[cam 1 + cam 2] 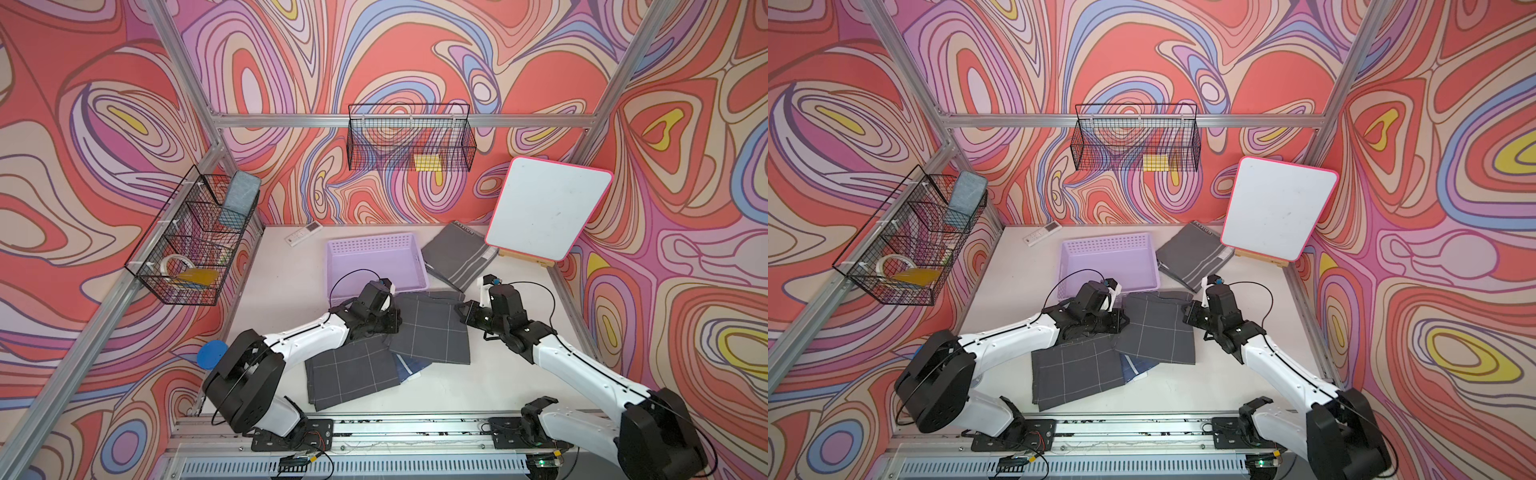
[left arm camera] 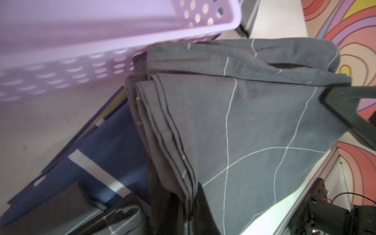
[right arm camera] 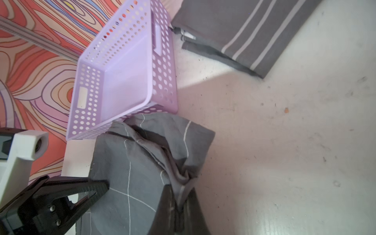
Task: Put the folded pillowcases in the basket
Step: Pick up the pillowcase at the center of the board, then place the pillowcase at the center of the board.
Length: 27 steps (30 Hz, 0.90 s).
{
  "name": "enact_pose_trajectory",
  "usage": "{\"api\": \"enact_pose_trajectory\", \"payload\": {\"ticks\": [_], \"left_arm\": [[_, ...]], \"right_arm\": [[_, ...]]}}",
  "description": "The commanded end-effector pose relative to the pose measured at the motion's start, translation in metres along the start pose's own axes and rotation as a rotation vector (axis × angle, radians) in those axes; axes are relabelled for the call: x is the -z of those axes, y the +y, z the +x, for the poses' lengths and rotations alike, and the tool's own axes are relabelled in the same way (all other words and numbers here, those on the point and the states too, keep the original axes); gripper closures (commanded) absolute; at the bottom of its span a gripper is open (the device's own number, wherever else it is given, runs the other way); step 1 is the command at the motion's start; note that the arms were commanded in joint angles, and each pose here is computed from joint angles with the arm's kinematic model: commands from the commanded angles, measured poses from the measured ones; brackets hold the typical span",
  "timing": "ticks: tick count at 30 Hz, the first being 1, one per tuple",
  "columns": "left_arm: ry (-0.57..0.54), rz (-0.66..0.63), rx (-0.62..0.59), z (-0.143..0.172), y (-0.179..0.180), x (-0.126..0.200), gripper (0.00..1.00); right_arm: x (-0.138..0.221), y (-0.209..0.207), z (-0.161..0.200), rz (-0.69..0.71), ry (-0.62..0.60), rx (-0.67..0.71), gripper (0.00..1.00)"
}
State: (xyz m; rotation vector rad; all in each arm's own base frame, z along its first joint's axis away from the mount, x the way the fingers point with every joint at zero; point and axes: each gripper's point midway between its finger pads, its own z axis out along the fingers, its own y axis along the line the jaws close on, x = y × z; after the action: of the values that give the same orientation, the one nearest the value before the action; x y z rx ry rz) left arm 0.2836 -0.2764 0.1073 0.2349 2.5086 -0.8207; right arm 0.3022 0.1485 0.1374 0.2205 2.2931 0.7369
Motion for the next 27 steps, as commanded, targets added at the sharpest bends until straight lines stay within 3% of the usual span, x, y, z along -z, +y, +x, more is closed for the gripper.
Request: {"api": "enact_pose_trajectory", "payload": {"ticks": [1, 9, 27], "left_arm": [[-0.066, 0.064, -0.049, -0.014, -0.018, 0.019, 1.0], [-0.184, 0.048, -0.057, -0.039, -0.026, 0.052, 1.0], [-0.308, -0.041, -0.059, -0.105, -0.002, 0.101, 1.0]], "right_arm": [[0.012, 0.002, -0.007, 0.009, -0.042, 0.037, 1.0], [0.029, 0.033, -0.042, -0.063, -0.134, 0.09, 1.0], [0.0, 0.099, -0.119, -0.174, -0.185, 0.165, 1.0]]}}
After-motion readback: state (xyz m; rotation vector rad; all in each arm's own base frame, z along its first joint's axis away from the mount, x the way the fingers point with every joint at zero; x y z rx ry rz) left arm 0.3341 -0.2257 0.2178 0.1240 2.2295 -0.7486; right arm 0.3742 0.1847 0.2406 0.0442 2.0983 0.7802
